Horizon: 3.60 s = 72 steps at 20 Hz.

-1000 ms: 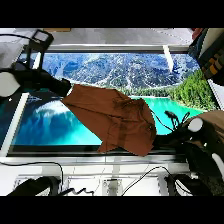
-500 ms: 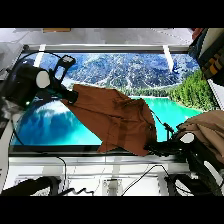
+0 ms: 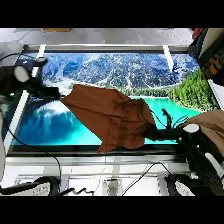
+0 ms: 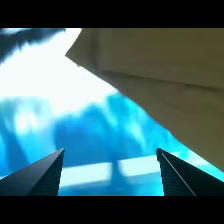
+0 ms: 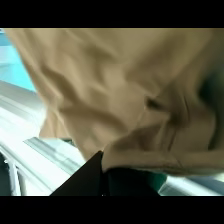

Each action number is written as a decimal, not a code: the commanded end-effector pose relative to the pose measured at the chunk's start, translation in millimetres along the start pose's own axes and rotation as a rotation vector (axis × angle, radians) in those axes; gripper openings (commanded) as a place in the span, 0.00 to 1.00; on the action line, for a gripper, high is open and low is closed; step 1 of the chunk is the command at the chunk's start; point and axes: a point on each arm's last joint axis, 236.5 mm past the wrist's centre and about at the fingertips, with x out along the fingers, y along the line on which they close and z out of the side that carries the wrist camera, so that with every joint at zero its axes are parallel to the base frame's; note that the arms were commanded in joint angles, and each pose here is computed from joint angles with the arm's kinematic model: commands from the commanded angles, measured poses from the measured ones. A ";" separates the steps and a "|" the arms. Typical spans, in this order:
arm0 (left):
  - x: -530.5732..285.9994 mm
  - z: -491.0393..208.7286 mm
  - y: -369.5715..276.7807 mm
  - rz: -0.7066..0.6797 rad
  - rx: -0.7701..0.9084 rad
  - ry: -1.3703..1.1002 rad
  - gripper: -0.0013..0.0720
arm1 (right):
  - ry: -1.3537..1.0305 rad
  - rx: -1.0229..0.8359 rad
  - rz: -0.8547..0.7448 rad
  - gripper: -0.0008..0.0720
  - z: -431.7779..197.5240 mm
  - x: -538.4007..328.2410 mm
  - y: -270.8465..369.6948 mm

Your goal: Fold the clothes and pants, and hang the long-sleeved shirts on hangers.

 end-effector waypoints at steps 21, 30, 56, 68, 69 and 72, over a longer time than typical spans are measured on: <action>181.1 -29.0 8.1 -0.280 -0.821 -0.198 0.59 | -0.040 -0.162 -0.428 0.03 57.5 -63.1 -49.0; 168.3 -14.9 12.7 -0.275 -0.786 -0.248 0.05 | -0.075 -0.127 -0.342 0.03 62.3 -58.7 -26.8; -401.4 -30.4 -28.7 0.211 -0.027 -1.451 0.04 | -1.010 -0.632 -0.294 0.03 94.3 -369.3 277.1; 15.3 105.0 -11.5 0.038 -0.063 -0.783 0.04 | -0.410 0.009 -0.262 0.03 275.2 -64.8 -3.6; 18.4 115.7 -11.2 0.081 -0.067 -0.838 0.04 | -0.449 0.037 -0.251 0.03 288.1 -57.6 -13.1; 20.6 133.3 -11.5 0.168 -0.075 -0.949 0.04 | -0.578 0.053 -0.256 0.03 319.1 -58.0 -25.9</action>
